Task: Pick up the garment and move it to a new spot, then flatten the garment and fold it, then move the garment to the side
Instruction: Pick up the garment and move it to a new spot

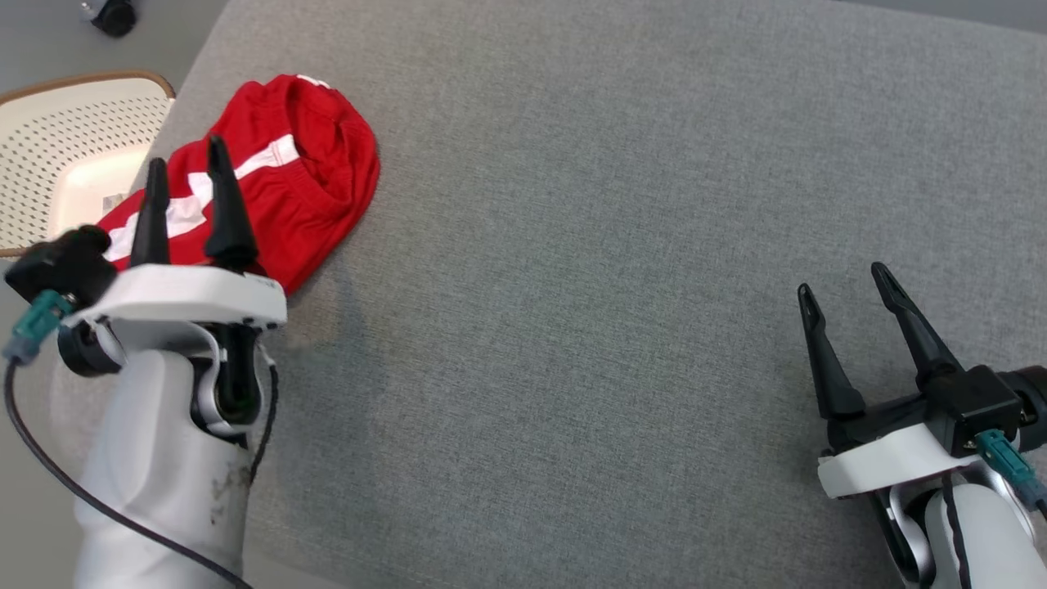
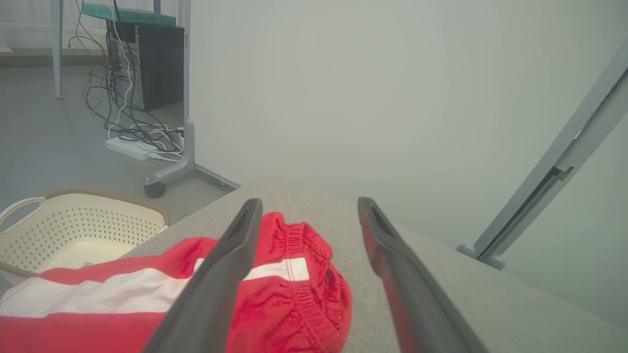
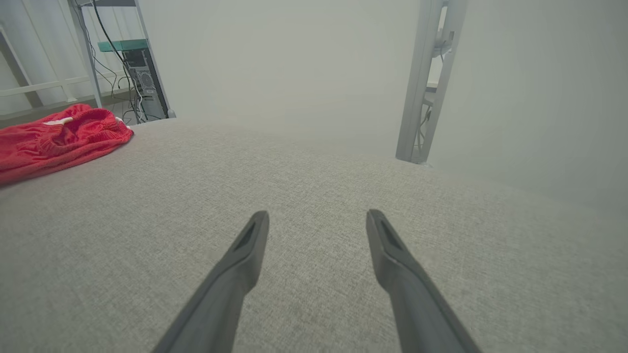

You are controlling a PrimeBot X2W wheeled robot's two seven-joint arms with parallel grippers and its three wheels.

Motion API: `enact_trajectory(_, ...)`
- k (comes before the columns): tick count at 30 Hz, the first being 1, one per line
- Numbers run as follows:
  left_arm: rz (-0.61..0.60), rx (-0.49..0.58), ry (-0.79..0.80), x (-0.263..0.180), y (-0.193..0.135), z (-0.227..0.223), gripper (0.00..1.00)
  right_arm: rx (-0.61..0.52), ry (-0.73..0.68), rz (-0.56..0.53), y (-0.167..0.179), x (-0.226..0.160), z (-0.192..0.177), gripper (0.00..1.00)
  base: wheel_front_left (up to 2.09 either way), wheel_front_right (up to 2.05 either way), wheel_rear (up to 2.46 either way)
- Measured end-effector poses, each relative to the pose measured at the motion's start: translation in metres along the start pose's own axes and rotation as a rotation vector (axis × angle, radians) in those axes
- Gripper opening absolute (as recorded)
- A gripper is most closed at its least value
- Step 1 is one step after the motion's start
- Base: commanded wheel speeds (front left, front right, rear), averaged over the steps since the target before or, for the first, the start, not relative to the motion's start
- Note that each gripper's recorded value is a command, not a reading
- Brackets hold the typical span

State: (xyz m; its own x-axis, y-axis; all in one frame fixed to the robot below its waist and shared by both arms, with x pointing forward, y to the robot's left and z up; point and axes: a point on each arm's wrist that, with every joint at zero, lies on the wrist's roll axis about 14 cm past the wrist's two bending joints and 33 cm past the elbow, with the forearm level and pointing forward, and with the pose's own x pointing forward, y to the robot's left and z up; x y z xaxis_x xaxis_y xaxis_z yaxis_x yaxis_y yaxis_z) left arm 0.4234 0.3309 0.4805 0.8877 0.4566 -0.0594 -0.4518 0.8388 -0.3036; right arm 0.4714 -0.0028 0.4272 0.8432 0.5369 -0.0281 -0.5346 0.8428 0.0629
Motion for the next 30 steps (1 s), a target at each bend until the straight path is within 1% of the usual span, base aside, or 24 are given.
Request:
enact_trajectory(4, 0.013, 0.013, 0.045, 0.028, 0.002, -0.013, 1.0, -0.002, 0.021, -0.025, -0.014, 0.003, -0.013, 1.0, 0.0, 0.0, 0.0)
enact_trajectory(9, 0.047, 0.043, 0.236, 0.047, 0.01, -0.054, 1.0, -0.009, 0.03, -0.051, -0.029, 0.007, -0.023, 1.0, 0.0, 0.0, 0.0)
enact_trajectory(13, 0.061, 0.081, 0.344, 0.06, 0.015, -0.069, 1.0, -0.01, 0.031, -0.065, -0.036, 0.009, -0.026, 1.0, 0.0, 0.0, 0.0)
enact_trajectory(20, 0.085, 0.052, 0.563, 0.061, 0.021, -0.101, 1.0, 0.005, 0.036, -0.069, -0.037, 0.013, -0.033, 1.0, 0.0, 0.0, 0.0)
enact_trajectory(22, 0.086, -0.003, 0.608, 0.062, 0.018, -0.108, 1.0, 0.007, 0.035, -0.072, -0.038, 0.015, -0.033, 1.0, 0.0, 0.0, 0.0)
enact_trajectory(23, 0.089, -0.011, 0.633, 0.061, 0.018, -0.112, 1.0, 0.007, 0.034, -0.073, -0.039, 0.015, -0.033, 1.0, 0.0, 0.0, 0.0)
enact_trajectory(27, 0.099, 0.007, 0.682, 0.063, 0.023, -0.12, 1.0, 0.008, 0.032, -0.087, -0.043, 0.015, -0.033, 1.0, 0.0, 0.0, 0.0)
enact_trajectory(30, 0.1, 0.067, 0.724, 0.059, 0.028, -0.13, 1.0, 0.005, 0.029, -0.103, -0.049, 0.015, -0.032, 1.0, 0.0, 0.0, 0.0)
